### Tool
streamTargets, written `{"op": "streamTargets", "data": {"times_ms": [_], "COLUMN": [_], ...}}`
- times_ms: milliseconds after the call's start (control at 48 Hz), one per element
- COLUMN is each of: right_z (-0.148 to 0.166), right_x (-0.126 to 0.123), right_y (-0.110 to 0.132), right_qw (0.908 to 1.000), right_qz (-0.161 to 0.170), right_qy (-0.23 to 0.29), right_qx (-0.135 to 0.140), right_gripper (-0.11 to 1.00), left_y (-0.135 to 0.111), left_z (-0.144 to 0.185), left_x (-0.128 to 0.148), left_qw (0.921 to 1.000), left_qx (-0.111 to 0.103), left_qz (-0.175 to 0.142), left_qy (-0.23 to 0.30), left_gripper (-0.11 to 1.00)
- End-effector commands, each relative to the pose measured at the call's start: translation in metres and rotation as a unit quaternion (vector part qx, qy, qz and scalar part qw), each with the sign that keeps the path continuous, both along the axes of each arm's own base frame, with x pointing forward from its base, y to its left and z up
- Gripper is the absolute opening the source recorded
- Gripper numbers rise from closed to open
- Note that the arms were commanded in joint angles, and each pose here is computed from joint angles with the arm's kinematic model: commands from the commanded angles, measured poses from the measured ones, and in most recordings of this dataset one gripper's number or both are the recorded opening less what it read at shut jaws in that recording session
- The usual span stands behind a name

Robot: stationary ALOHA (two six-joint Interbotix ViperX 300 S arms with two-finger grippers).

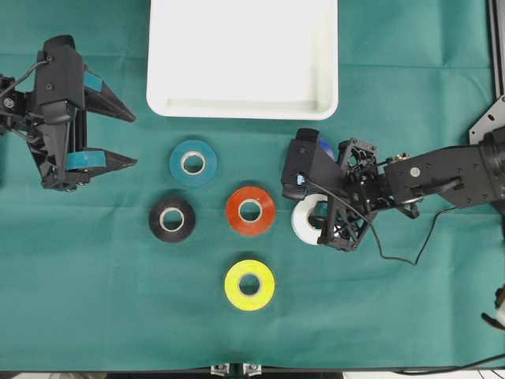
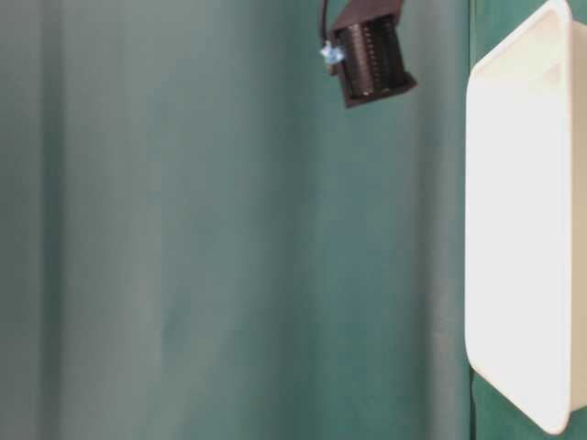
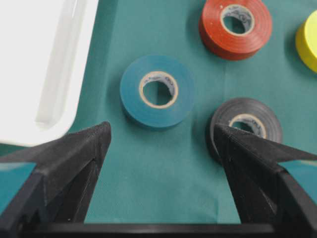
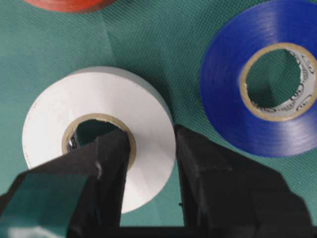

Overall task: Put the tape alternately from left to right into the white case.
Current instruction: 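Move the right gripper to the white tape roll and grasp its rim, then lift the white roll with the right gripper and carry it into the tray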

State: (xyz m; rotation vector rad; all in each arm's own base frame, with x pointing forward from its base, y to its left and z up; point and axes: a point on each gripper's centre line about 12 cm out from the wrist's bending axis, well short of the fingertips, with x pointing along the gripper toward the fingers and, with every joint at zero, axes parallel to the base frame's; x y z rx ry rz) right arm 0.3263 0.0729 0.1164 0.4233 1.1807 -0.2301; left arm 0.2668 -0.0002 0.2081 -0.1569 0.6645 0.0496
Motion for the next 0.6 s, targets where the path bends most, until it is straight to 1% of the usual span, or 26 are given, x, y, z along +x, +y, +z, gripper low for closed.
{"op": "streamTargets", "data": {"times_ms": [0, 187, 333, 458, 583], "right_z": [0.02, 0.047, 0.067, 0.074, 0.073], "right_x": [0.005, 0.0, -0.008, -0.014, -0.015], "right_y": [0.004, 0.004, 0.001, -0.001, -0.002], "right_qw": [0.9995, 0.9986, 0.999, 0.9996, 0.9997], "right_qz": [0.005, 0.002, -0.002, -0.003, -0.004], "right_qy": [-0.031, -0.05, -0.043, -0.029, -0.024], "right_qx": [0.008, 0.014, 0.009, 0.003, 0.001], "right_gripper": [0.28, 0.28, 0.28, 0.28, 0.28], "left_y": [0.0, 0.0, 0.0, 0.0, 0.0], "left_z": [0.005, 0.006, 0.006, 0.006, 0.006], "left_x": [0.002, 0.001, 0.001, 0.001, 0.001], "left_qw": [0.9999, 0.9999, 0.9999, 0.9999, 0.9999], "left_qx": [0.0, 0.0, -0.001, -0.001, -0.001], "left_qz": [0.001, 0.001, 0.001, 0.001, 0.001], "left_qy": [-0.01, -0.011, -0.012, -0.011, -0.011], "left_gripper": [0.8, 0.8, 0.8, 0.8, 0.8]}}
